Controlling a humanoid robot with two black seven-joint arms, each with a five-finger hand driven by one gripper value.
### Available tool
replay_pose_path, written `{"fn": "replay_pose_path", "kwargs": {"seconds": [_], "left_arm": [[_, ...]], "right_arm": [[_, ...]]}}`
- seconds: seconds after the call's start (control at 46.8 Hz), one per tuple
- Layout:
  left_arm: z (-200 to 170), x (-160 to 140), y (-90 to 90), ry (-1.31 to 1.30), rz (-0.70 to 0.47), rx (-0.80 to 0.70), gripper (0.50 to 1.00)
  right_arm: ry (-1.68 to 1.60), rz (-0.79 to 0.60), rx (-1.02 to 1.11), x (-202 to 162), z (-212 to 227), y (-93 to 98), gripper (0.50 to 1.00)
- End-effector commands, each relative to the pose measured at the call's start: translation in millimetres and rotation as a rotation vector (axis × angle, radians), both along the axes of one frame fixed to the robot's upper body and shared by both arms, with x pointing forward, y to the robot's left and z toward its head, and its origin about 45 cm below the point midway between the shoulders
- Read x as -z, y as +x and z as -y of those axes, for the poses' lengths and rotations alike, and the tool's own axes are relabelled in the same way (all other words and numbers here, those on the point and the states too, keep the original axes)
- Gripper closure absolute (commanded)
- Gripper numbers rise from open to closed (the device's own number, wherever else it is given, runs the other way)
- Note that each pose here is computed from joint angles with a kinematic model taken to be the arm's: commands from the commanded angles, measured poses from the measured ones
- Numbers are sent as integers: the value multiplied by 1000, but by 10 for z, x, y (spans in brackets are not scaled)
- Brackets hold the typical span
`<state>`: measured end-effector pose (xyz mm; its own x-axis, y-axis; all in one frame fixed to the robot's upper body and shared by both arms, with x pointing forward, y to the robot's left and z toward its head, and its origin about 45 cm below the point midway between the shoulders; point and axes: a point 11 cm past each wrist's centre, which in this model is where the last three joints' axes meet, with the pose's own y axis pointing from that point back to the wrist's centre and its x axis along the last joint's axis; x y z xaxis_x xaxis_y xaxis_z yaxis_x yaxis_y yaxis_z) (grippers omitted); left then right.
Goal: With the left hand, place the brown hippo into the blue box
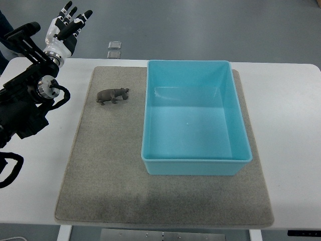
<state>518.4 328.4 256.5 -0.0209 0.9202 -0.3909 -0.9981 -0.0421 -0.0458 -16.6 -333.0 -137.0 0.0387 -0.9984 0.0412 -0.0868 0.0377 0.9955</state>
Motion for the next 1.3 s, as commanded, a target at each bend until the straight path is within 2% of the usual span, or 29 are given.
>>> {"fn": "replay_pose_path", "kwargs": {"seconds": [0.0, 0.278, 0.513, 0.918, 1.068, 1.282], "left_arm": [[-19, -6, -1, 3, 0, -3, 501], [-48, -35, -21, 19, 5, 19, 504], [-68, -122, -15, 154, 0, 76, 504], [319, -119, -21, 554, -1, 301, 504], [420, -81, -82, 708, -4, 403, 504], [429, -357, -193, 924, 14, 555, 504]], "right_arm": [[0, -1, 0, 0, 0, -1, 564], [0, 0, 0, 0, 0, 0, 564], [0, -1, 0, 0, 0, -1, 564], [0, 0, 0, 0, 0, 0, 564], [0, 0, 0, 0, 0, 0, 564], [0, 0, 0, 0, 0, 0, 564]]}}
